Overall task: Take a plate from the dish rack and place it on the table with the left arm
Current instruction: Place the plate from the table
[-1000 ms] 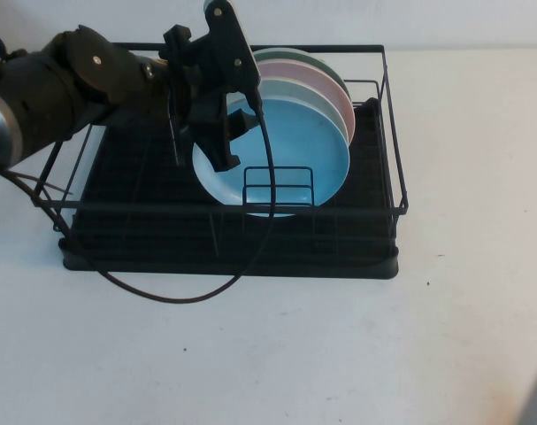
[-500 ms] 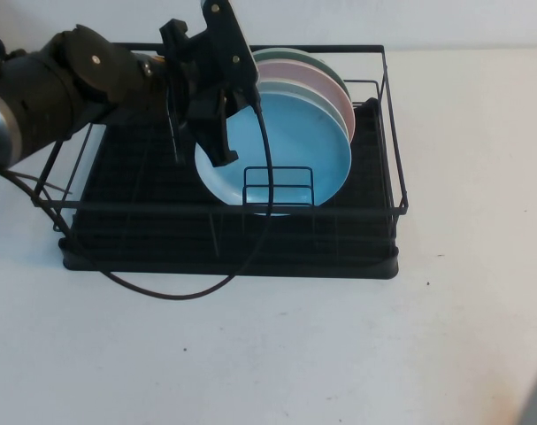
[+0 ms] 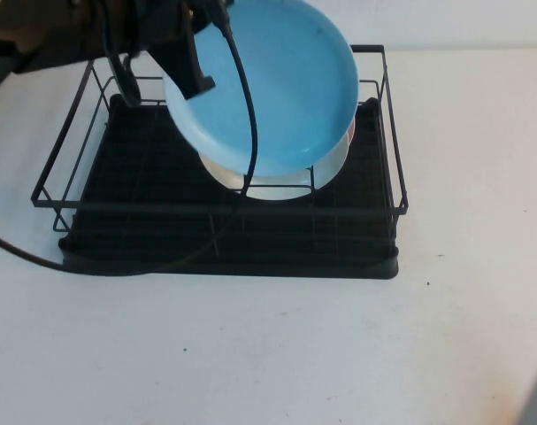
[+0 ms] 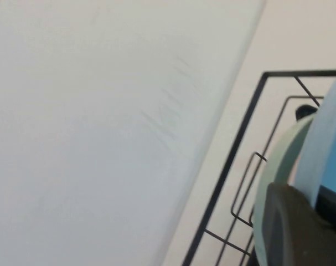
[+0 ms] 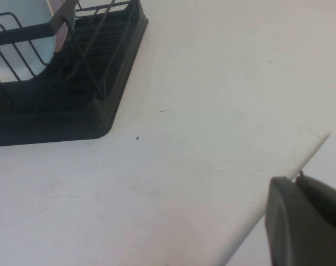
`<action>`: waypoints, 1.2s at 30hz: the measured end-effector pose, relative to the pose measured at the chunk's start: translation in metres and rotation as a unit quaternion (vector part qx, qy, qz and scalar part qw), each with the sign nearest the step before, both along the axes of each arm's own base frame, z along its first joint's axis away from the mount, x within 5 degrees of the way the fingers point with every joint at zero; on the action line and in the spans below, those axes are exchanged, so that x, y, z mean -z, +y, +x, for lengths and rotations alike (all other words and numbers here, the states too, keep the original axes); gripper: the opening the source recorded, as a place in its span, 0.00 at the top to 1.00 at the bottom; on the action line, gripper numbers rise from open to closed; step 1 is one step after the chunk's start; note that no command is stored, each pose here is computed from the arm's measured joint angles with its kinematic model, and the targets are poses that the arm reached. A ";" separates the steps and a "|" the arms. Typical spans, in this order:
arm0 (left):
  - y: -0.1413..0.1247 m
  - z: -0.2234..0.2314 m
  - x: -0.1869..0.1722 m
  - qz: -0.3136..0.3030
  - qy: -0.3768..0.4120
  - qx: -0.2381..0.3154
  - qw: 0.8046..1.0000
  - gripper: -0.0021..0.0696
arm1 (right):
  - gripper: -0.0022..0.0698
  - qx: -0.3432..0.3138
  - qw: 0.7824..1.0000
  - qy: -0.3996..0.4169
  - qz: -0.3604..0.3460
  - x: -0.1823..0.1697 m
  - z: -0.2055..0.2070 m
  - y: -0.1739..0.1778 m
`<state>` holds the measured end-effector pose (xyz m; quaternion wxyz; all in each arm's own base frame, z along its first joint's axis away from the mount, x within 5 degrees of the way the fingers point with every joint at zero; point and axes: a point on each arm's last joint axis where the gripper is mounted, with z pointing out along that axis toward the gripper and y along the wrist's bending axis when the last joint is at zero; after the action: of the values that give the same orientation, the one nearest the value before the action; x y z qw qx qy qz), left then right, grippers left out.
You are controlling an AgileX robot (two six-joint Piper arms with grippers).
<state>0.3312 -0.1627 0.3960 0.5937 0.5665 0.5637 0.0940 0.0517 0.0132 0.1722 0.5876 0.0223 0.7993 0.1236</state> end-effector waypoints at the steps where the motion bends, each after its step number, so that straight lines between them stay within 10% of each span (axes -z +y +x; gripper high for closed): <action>1: 0.002 -0.005 -0.007 -0.008 -0.005 -0.001 1.000 0.97 | 1.00 0.000 1.000 0.000 0.000 0.000 0.000 0.000; 14: 0.037 -0.097 -0.071 -0.229 0.183 -0.063 0.954 0.97 | 1.00 0.000 1.000 0.000 0.000 0.000 0.000 0.000; 23: 0.082 -0.102 -0.017 -0.167 0.374 -0.296 0.863 0.97 | 1.00 0.000 1.000 0.000 0.000 0.000 0.000 0.000; 36: 0.100 -0.143 0.143 -0.289 0.557 -0.295 0.720 0.97 | 1.00 0.000 1.000 0.000 0.000 0.000 0.000 0.000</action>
<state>0.1883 -0.0627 0.2530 0.2499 0.1224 0.9310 -0.2361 0.0517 0.0132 0.1722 0.5876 0.0223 0.7993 0.1236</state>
